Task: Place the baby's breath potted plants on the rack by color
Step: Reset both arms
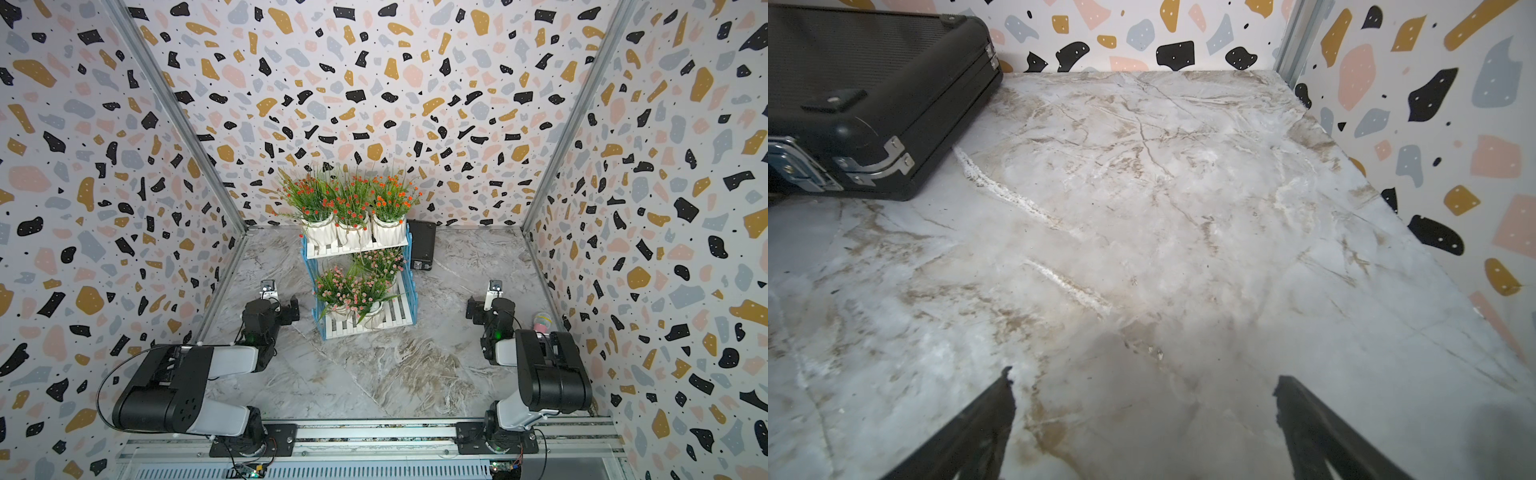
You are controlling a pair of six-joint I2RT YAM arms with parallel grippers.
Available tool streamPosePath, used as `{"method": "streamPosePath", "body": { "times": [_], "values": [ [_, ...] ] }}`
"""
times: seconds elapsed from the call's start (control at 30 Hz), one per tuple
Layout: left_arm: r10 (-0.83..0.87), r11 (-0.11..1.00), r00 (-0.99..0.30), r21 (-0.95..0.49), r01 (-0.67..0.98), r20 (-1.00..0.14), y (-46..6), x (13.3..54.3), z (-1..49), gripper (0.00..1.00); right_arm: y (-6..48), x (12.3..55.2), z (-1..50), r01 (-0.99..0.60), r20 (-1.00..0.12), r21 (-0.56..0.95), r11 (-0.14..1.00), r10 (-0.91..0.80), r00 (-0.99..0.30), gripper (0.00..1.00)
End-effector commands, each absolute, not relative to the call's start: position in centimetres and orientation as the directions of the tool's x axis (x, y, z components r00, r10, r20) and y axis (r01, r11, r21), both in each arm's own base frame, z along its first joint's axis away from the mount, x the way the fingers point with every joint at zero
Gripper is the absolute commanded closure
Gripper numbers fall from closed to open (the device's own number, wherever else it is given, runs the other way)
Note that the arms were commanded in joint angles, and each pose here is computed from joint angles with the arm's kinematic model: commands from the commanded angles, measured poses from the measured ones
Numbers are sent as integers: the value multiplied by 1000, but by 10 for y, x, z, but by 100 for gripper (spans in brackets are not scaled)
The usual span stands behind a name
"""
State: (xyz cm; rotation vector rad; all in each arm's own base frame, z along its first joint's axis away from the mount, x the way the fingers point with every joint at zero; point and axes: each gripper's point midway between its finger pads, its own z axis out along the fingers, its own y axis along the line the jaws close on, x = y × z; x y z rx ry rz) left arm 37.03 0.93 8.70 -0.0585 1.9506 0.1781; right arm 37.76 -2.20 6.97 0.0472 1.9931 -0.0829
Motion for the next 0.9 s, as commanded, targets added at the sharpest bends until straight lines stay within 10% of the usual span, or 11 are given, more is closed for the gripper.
{"method": "streamPosePath", "body": {
  "times": [0.0,0.87],
  "values": [
    [44,986,-328,94,-140,-944,12,377,100,1,-22,383,83,81,-926,-30,996,3,-378,0],
    [47,983,-310,100,-157,-950,13,374,103,1,-21,384,83,81,-924,-40,996,-6,-382,0]
  ]
}}
